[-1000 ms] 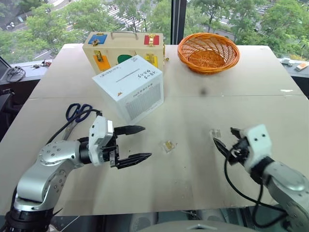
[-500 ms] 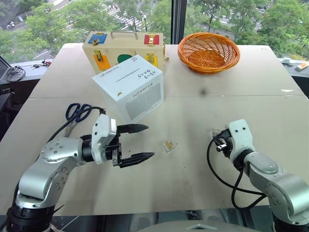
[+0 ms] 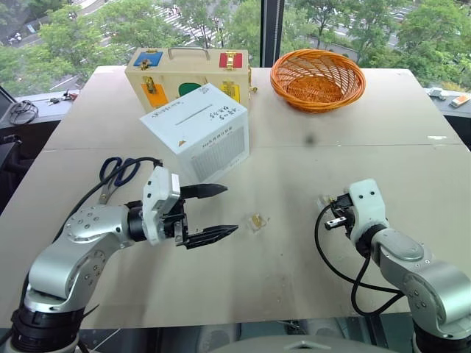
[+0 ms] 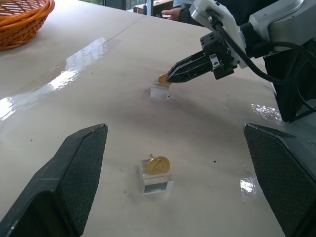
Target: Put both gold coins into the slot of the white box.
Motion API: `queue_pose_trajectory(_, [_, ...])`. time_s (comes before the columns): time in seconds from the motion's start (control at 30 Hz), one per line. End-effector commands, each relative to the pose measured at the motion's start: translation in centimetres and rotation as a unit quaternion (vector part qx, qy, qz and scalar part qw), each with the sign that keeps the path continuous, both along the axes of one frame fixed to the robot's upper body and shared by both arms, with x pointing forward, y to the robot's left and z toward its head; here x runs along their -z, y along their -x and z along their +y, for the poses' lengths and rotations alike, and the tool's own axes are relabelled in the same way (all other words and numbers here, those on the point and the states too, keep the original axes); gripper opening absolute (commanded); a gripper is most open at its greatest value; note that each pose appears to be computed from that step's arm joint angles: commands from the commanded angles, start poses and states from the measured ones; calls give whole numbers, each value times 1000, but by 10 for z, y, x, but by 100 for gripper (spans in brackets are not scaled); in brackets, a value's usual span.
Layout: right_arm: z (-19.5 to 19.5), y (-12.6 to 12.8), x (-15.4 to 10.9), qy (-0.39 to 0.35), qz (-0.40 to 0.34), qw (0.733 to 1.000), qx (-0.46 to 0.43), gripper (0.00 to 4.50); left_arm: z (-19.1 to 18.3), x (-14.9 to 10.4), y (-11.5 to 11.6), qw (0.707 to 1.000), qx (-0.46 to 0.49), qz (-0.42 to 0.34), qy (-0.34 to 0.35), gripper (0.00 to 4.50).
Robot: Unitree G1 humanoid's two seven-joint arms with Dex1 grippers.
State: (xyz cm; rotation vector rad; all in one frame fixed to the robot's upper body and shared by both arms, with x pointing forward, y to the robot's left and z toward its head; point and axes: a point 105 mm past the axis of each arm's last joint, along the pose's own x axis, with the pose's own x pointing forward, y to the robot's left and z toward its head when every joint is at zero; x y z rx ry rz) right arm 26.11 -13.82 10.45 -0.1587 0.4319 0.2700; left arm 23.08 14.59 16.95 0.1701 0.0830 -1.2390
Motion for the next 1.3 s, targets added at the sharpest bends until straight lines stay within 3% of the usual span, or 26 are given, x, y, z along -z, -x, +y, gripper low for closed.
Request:
queue_pose_trajectory(0.03, [-2,-1,-13,1,-27,1000,1,3,-8,-9,6,1000,23,-17,1,450])
queue_pose_trajectory(0.2, [1,3,-29,-22,-63,997,-28,3,-14,-17,5,999,22,23,39,450])
queue_pose_trajectory(0.33, [20,20,-60,-57,-121,981,-139,3,-23,-27,3,996,35,60,63,450])
queue_pose_trajectory(0.43, [38,36,-81,-98,-142,955,-242,3,-34,-39,-3,991,56,85,89,450])
queue_pose_trajectory(0.57, [56,52,-102,-119,-147,918,-347,0,-48,-45,-6,987,100,88,94,333])
queue_pose_trajectory(0.7, [69,59,-116,-126,-149,891,-410,0,-55,-43,-6,981,140,93,94,333])
queue_pose_trajectory(0.77, [71,61,-119,-125,-146,886,-422,0,-56,-42,-8,980,148,95,96,333])
queue_pose_trajectory(0.83, [73,62,-121,-122,-144,883,-429,0,-57,-42,-9,980,154,87,92,278])
queue_pose_trajectory(1.03, [75,74,-123,-122,-141,874,-448,0,-58,-43,-9,977,178,77,89,278])
queue_pose_trajectory(1.13, [74,77,-123,-122,-140,873,-450,0,-58,-43,-10,978,178,64,85,175])
queue_pose_trajectory(1.3, [73,80,-120,-123,-136,873,-451,0,-59,-41,-9,977,187,64,82,175])
